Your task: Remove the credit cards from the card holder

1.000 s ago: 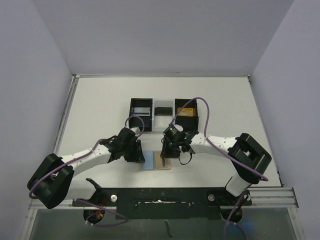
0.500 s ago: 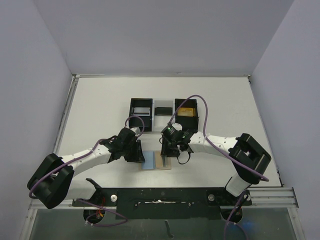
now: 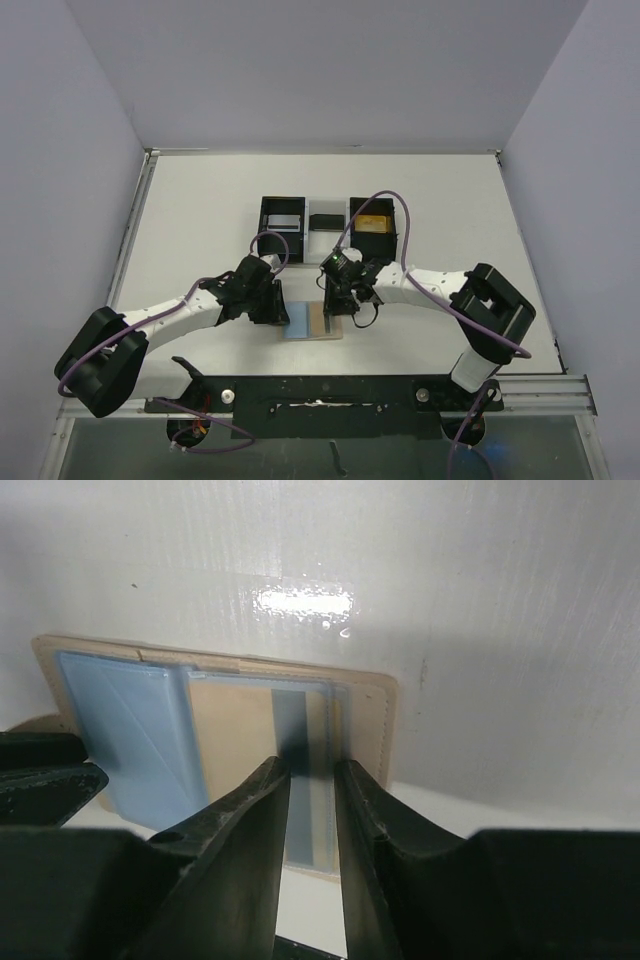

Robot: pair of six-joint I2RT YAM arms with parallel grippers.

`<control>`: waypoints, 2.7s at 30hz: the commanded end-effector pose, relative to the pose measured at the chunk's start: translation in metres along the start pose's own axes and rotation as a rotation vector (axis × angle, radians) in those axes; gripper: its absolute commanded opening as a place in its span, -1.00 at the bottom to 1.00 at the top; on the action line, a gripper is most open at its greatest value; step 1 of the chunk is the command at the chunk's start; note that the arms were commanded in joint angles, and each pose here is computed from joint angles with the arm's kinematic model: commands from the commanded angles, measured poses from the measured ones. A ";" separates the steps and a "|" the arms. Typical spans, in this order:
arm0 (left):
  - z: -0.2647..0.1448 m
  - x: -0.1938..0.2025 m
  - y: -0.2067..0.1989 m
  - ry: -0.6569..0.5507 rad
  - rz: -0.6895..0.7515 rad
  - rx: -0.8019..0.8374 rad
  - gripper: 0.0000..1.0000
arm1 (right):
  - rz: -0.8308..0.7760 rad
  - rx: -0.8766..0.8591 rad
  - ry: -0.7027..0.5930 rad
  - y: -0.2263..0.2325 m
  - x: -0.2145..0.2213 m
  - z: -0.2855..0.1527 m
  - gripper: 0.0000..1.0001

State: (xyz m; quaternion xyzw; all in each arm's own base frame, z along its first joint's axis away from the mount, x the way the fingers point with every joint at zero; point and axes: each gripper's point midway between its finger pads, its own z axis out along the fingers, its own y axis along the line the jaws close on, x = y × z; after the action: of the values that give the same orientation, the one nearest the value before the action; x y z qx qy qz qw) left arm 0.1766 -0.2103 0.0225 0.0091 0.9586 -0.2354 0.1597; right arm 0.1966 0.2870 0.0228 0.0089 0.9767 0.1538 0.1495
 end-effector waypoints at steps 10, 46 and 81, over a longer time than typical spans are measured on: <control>0.000 -0.008 -0.013 -0.018 0.020 0.046 -0.51 | -0.054 -0.076 -0.040 0.034 -0.014 -0.012 -0.66; 0.001 -0.008 -0.011 -0.016 0.019 0.043 -0.55 | -0.013 -0.244 -0.065 0.055 -0.019 -0.027 -0.86; -0.001 -0.009 -0.013 -0.017 0.022 0.042 -0.56 | -0.082 0.044 -0.050 0.021 -0.015 -0.014 -0.27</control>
State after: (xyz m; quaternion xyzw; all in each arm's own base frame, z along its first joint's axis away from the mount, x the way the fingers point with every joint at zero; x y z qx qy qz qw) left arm 0.1766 -0.2112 0.0214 0.0100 0.9588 -0.2362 0.1574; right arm 0.1982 0.2986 0.0276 -0.0123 0.9796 0.1329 0.1503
